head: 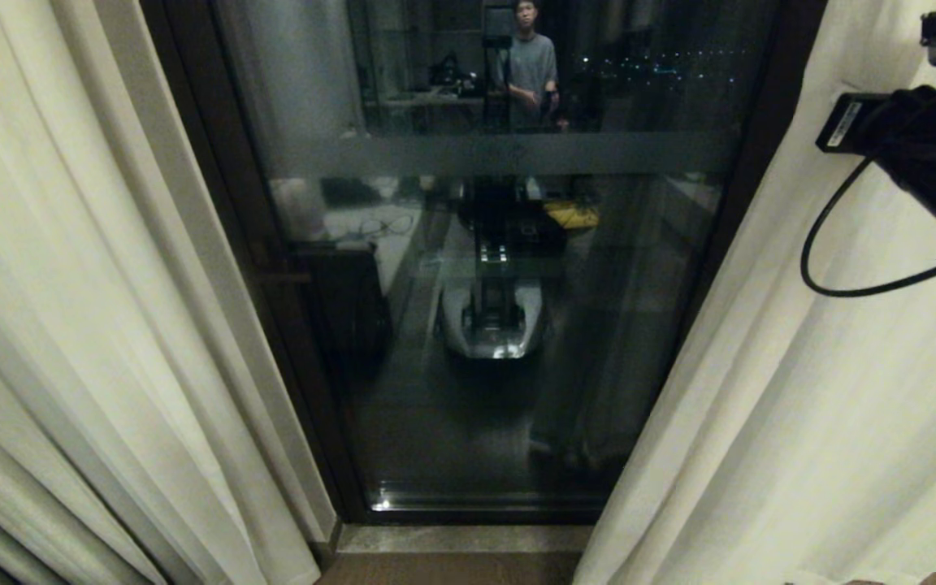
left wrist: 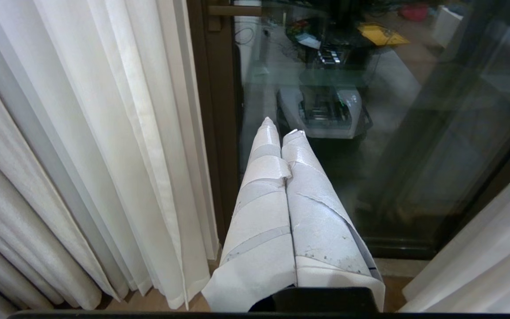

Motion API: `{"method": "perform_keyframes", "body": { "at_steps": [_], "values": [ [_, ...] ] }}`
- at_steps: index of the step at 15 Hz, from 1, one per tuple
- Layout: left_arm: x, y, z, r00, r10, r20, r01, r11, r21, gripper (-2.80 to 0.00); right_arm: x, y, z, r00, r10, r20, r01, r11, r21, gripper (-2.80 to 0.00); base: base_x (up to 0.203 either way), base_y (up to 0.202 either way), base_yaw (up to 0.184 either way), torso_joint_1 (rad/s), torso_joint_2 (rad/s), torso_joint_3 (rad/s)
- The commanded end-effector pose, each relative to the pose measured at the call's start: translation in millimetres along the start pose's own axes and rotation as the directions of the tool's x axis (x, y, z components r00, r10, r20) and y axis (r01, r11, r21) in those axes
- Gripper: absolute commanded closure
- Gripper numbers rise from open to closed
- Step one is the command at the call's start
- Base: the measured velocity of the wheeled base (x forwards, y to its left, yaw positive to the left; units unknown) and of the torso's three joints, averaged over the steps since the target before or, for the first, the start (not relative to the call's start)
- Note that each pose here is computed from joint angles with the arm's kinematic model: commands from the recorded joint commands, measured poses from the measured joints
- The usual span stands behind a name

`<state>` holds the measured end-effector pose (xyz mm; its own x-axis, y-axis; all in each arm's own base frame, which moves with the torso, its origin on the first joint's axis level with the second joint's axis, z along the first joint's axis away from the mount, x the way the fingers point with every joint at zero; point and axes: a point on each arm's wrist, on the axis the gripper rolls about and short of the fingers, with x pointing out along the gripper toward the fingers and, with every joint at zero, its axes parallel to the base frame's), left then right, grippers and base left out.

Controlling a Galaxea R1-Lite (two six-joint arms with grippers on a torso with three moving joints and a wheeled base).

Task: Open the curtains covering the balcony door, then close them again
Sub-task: Close the inner curtains on both sides

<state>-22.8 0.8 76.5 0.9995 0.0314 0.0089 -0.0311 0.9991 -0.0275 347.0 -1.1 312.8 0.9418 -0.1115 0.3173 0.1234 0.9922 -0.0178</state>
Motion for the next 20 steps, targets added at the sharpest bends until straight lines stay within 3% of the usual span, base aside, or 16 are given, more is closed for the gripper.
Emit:
{"method": "perform_keyframes", "body": {
  "at_steps": [1, 6, 15, 20],
  "values": [
    [0, 0.0, 0, 1.0, 0.001, 0.0, -0.001, 1.0, 0.0, 0.0, -1, 3, 1, 1.0, 0.003, 0.006, -0.003, 1.0, 0.001, 0.0, 0.0, 0.0, 0.0, 0.0, 0.0, 0.0],
    [0, 0.0, 0, 1.0, 0.001, 0.001, -0.001, 1.0, 0.0, 0.0, -4, 28, 6, 1.0, 0.022, 0.015, -0.022, 1.0, 0.017, 0.0, 0.0, 0.0, 0.0, 0.0, 0.0, 0.0],
    [0, 0.0, 0, 1.0, 0.001, 0.0, -0.001, 1.0, 0.0, 0.0, -13, 94, -2, 0.985, 0.174, 0.019, -0.173, 0.984, -0.031, 0.0, 0.0, 0.0, 0.0, 0.0, 0.0, 0.0],
    [0, 0.0, 0, 1.0, 0.001, 0.001, -0.001, 1.0, 0.0, 0.0, -21, 127, -7, 0.967, 0.255, 0.012, -0.255, 0.967, -0.016, 0.0, 0.0, 0.0, 0.0, 0.0, 0.0, 0.0]
  ]
}}
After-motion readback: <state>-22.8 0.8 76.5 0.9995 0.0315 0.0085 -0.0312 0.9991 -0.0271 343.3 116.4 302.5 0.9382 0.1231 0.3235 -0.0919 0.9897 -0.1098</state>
